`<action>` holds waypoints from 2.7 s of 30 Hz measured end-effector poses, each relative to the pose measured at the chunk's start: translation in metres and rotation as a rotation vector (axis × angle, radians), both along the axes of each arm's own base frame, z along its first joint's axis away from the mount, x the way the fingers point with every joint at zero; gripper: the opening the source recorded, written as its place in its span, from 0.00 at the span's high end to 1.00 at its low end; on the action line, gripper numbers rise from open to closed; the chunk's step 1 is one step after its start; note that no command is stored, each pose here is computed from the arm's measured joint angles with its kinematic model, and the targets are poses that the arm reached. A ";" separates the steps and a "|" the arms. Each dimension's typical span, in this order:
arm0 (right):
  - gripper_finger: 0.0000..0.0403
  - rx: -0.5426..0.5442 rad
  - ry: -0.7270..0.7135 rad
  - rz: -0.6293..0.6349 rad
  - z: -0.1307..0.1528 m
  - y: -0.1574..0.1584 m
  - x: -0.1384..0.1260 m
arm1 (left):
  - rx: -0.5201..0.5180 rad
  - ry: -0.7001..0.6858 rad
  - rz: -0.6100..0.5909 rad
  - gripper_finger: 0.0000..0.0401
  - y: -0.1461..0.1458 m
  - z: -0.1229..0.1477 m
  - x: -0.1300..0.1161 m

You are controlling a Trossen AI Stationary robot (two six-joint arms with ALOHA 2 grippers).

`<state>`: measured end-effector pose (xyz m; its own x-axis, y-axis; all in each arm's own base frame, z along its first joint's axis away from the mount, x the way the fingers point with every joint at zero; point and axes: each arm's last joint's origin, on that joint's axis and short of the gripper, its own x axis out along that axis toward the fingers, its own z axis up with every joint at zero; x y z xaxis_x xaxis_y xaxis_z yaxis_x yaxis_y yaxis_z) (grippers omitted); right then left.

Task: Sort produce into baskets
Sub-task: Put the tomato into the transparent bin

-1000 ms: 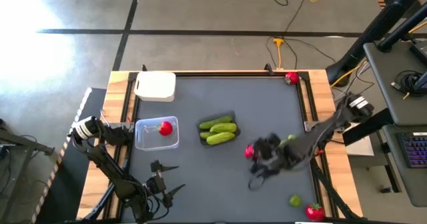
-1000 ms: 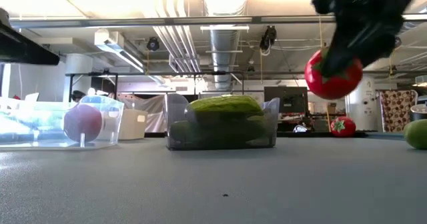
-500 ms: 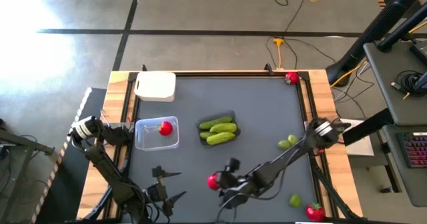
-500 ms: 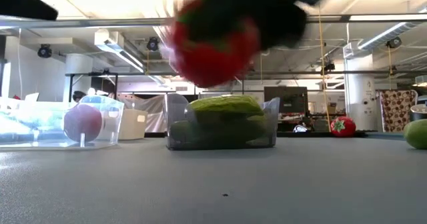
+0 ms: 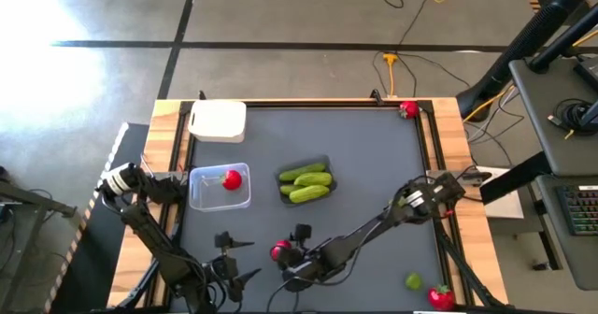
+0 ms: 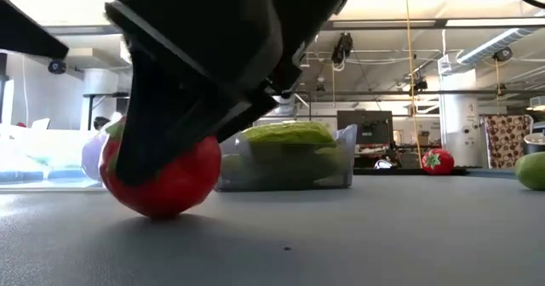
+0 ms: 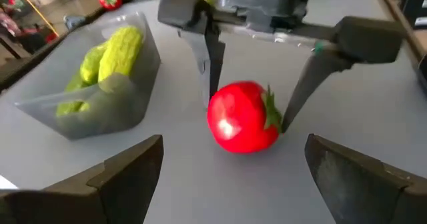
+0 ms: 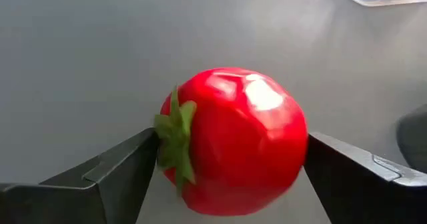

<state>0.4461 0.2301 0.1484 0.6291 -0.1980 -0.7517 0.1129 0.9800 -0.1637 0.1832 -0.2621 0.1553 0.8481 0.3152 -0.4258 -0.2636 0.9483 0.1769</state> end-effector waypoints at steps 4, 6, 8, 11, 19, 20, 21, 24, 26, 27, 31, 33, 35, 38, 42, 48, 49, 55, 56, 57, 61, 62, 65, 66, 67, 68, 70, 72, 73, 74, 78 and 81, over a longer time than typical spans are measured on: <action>0.09 -0.026 0.047 0.001 0.004 0.004 0.005 | -0.003 0.016 0.007 0.14 0.003 -0.001 0.003; 0.08 -0.031 0.055 0.004 0.008 0.005 0.007 | 0.000 0.019 0.016 0.14 0.005 -0.002 0.006; 0.08 -0.044 0.062 0.017 0.014 0.005 0.007 | 0.009 0.029 0.017 0.14 0.007 -0.002 0.010; 0.08 -0.064 0.082 0.031 0.022 0.005 0.005 | 0.025 0.044 -0.006 0.14 0.006 -0.004 0.016; 0.08 -0.087 0.113 0.081 0.041 0.016 -0.002 | 0.090 0.047 -0.007 0.14 0.005 -0.014 0.026; 0.08 -0.095 0.117 0.096 0.045 0.019 -0.004 | 0.094 0.041 -0.002 0.14 0.004 -0.016 0.027; 0.08 -0.106 0.122 0.113 0.047 0.021 -0.005 | 0.100 0.038 0.004 0.14 0.004 -0.019 0.029; 0.08 -0.125 0.123 0.140 0.055 0.026 -0.009 | 0.090 0.018 0.029 0.14 0.002 -0.027 0.036; 0.08 -0.137 0.129 0.155 0.057 0.027 -0.010 | 0.047 -0.017 0.050 0.14 -0.002 -0.032 0.043; 0.08 -0.143 0.131 0.162 0.057 0.027 -0.010 | 0.032 -0.029 0.060 0.14 -0.003 -0.035 0.048; 0.08 -0.167 0.169 0.171 0.057 0.025 -0.013 | 0.027 -0.031 0.095 0.14 -0.003 -0.045 0.064; 0.08 -0.174 0.189 0.162 0.057 0.024 -0.015 | 0.025 -0.032 0.114 0.14 -0.002 -0.048 0.071; 0.08 -0.178 0.208 0.151 0.057 0.022 -0.018 | 0.023 -0.032 0.132 0.14 0.000 -0.050 0.077; 0.08 -0.178 0.215 0.145 0.057 0.022 -0.018 | 0.027 -0.027 0.157 0.14 0.005 -0.055 0.083; 0.08 -0.179 0.218 0.145 0.057 0.022 -0.019 | 0.017 -0.024 0.198 0.14 0.017 -0.061 0.093; 0.08 -0.180 0.224 0.141 0.057 0.021 -0.019 | -0.002 -0.052 0.223 0.14 0.024 -0.066 0.106; 0.08 -0.177 0.224 0.135 0.057 0.021 -0.020 | -0.007 -0.056 0.232 0.14 0.027 -0.067 0.109; 0.08 -0.174 0.245 0.109 0.056 0.020 -0.022 | -0.054 -0.116 0.279 0.14 0.034 -0.071 0.122; 0.08 -0.175 0.251 0.104 0.056 0.019 -0.023 | -0.062 -0.128 0.285 0.14 0.035 -0.071 0.125; 0.08 -0.173 0.256 0.094 0.055 0.019 -0.023 | -0.067 -0.137 0.286 0.15 0.035 -0.073 0.127; 0.08 -0.173 0.284 0.064 0.054 0.017 -0.027 | -0.062 -0.164 0.297 0.22 0.037 -0.079 0.132; 0.08 -0.175 0.292 0.062 0.054 0.017 -0.028 | -0.058 -0.170 0.303 0.24 0.037 -0.080 0.132; 0.08 -0.176 0.305 0.048 0.054 0.017 -0.030 | -0.044 -0.168 0.305 0.28 0.037 -0.080 0.132; 0.08 -0.175 0.311 0.039 0.054 0.018 -0.032 | -0.026 -0.153 0.298 0.29 0.037 -0.077 0.130; 0.08 -0.176 0.321 0.029 0.054 0.017 -0.033 | -0.015 -0.137 0.286 0.30 0.036 -0.073 0.127; 0.08 -0.177 0.329 0.021 0.055 0.017 -0.035 | -0.010 -0.129 0.278 0.30 0.035 -0.066 0.123; 0.08 -0.180 0.343 0.007 0.056 0.017 -0.038 | -0.018 -0.125 0.272 0.30 0.032 -0.047 0.113; 0.08 -0.182 0.348 0.002 0.056 0.017 -0.040 | -0.030 -0.123 0.266 0.30 0.031 -0.022 0.100; 0.08 -0.182 0.350 0.001 0.056 0.018 -0.041 | -0.024 -0.111 0.260 0.30 0.032 -0.010 0.092; 0.08 -0.182 0.351 0.000 0.056 0.018 -0.041 | -0.010 -0.094 0.253 0.30 0.033 0.000 0.083; 0.08 -0.175 0.346 -0.010 0.056 0.020 -0.042 | 0.009 0.006 0.260 0.30 0.053 0.040 0.045; 0.08 -0.173 0.341 -0.007 0.056 0.022 -0.043 | -0.032 0.145 0.326 0.30 0.077 0.061 0.022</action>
<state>0.4027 0.2524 0.2049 0.3466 -0.3433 -0.8729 0.0299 0.9342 -0.3556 0.2048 -0.1850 0.2159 0.6354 0.5438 -0.5482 -0.5275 0.8242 0.2061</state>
